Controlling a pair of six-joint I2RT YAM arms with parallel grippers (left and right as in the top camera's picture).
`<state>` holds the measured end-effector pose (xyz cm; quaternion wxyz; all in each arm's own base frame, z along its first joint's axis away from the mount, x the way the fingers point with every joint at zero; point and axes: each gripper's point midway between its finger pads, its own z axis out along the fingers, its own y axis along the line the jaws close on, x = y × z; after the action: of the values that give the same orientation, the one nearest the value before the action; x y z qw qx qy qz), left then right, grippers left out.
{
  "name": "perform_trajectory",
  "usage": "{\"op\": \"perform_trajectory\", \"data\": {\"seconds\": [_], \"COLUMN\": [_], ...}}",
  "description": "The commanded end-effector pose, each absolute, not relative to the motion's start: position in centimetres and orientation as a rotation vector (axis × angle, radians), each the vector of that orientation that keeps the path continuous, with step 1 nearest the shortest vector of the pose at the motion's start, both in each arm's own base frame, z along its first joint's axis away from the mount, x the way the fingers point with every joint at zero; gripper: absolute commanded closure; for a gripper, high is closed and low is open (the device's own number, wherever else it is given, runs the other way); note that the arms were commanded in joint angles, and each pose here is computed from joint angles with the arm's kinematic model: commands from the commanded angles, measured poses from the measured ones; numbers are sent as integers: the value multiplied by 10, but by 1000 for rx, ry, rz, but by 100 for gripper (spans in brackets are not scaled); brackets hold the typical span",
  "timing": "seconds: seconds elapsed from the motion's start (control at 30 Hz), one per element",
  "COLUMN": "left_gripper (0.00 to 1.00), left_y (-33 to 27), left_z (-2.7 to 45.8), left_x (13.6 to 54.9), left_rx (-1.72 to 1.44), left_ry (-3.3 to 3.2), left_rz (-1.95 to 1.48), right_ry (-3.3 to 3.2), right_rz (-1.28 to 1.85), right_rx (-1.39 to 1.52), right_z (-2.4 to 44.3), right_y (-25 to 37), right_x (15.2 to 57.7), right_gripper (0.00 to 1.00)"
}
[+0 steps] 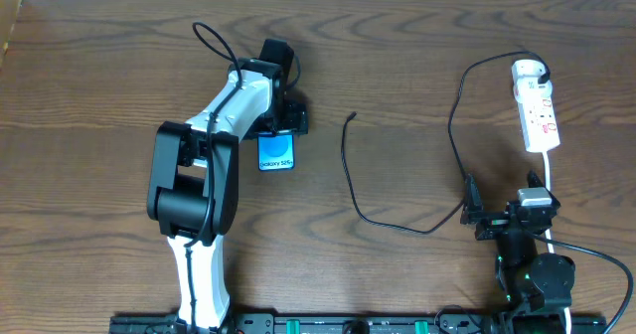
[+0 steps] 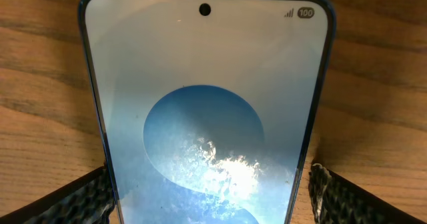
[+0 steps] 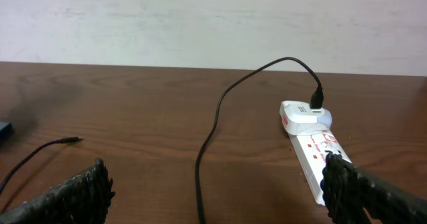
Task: Plug charger to phone and switch on socket
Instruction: 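Lower the left gripper and close it on the phone's top edge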
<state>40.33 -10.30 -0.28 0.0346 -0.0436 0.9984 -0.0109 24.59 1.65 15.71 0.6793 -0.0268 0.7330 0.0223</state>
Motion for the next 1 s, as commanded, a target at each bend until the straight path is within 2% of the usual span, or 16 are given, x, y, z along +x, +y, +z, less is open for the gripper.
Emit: {"op": "perform_trajectory", "data": {"seconds": [0.0, 0.53, 0.63, 0.97], "left_gripper": [7, 6, 11, 11], "left_y": [-103, -105, -105, -100], "left_z": [-24, -24, -24, -24], "left_x": [386, 395, 395, 375], "left_rx": [-188, -184, -185, -187], "left_ry": [3134, 3101, 3100, 3177], "left_rz": [-8, -31, -32, 9], "right_ry": [1647, 1647, 1647, 1647], "right_rz": [69, 69, 70, 69], "right_rx": [-57, -57, -57, -57], "right_z": [156, 156, 156, 156], "right_y": [19, 19, 19, 19], "right_x": [246, 246, 246, 246], "right_gripper": [1, 1, 1, 1]}}
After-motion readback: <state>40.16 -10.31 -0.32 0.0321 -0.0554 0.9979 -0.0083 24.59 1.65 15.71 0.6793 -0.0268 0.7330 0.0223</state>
